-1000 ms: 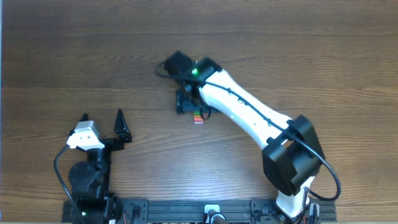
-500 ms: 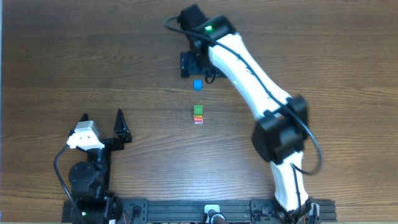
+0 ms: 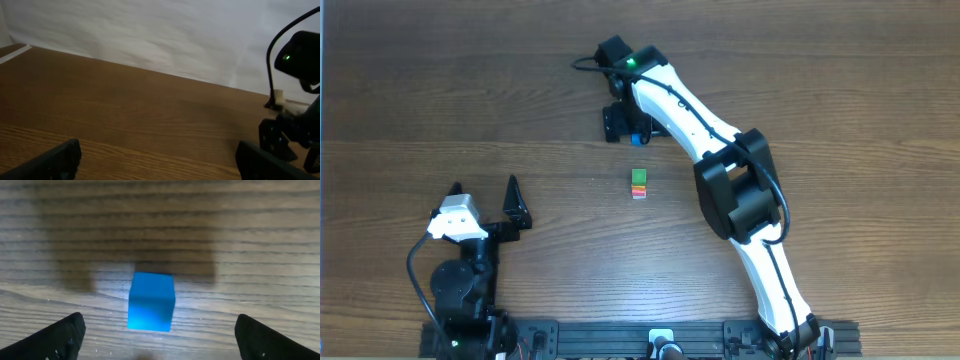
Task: Stack Cubes
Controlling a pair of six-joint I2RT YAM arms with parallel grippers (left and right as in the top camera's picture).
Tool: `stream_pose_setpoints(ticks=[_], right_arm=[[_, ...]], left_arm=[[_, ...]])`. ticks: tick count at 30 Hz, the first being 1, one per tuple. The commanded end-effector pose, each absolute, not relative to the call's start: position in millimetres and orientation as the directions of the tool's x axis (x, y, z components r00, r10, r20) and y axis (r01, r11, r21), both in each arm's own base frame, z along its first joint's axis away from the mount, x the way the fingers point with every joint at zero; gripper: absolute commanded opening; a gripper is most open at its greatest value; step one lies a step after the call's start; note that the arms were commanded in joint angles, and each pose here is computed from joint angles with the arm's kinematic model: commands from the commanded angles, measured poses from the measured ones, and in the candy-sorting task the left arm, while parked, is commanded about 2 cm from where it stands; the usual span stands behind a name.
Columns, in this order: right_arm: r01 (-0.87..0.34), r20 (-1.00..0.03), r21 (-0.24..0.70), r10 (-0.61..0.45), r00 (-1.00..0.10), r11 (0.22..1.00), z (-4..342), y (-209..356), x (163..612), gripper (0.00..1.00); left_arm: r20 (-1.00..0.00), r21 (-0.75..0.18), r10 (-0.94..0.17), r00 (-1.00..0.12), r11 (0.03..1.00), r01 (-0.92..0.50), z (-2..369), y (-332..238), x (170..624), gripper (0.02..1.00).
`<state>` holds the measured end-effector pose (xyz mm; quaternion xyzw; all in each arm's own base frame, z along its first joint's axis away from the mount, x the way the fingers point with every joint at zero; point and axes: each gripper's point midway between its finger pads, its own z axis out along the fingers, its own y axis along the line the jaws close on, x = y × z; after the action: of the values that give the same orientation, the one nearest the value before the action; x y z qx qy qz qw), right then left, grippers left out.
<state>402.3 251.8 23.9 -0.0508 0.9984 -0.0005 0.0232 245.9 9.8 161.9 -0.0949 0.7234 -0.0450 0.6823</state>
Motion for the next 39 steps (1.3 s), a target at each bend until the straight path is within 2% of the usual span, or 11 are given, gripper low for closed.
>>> stream_pose_setpoints(ticks=[1,6,19,32,39], right_arm=[[-0.118,-0.024,-0.011,-0.119,-0.993,0.993,8.9,256.5,398.6,0.917],[-0.069,-0.04,-0.017,-0.07,-0.997,0.997,8.7,256.9,401.6,0.805],[-0.022,-0.045,-0.023,-0.023,-0.999,1.0,8.8,256.7,401.7,0.362],[-0.014,-0.044,-0.023,-0.015,-0.999,1.0,9.7,256.3,401.4,0.066],[-0.013,-0.077,-0.002,-0.013,-0.997,1.0,38.9,256.4,402.9,0.016]], left_arm=[[-0.981,-0.183,-0.187,-0.052,0.98,-0.078,159.2,10.7,246.0,1.0],[-0.981,-0.183,-0.187,-0.052,0.98,-0.078,159.2,10.6,246.0,0.998],[-0.981,-0.183,-0.187,-0.052,0.98,-0.078,159.1,10.6,246.0,1.0],[-0.981,-0.183,-0.187,-0.052,0.98,-0.078,159.1,10.6,246.0,1.0],[-0.981,-0.183,-0.187,-0.052,0.98,-0.078,159.2,10.7,246.0,0.998]])
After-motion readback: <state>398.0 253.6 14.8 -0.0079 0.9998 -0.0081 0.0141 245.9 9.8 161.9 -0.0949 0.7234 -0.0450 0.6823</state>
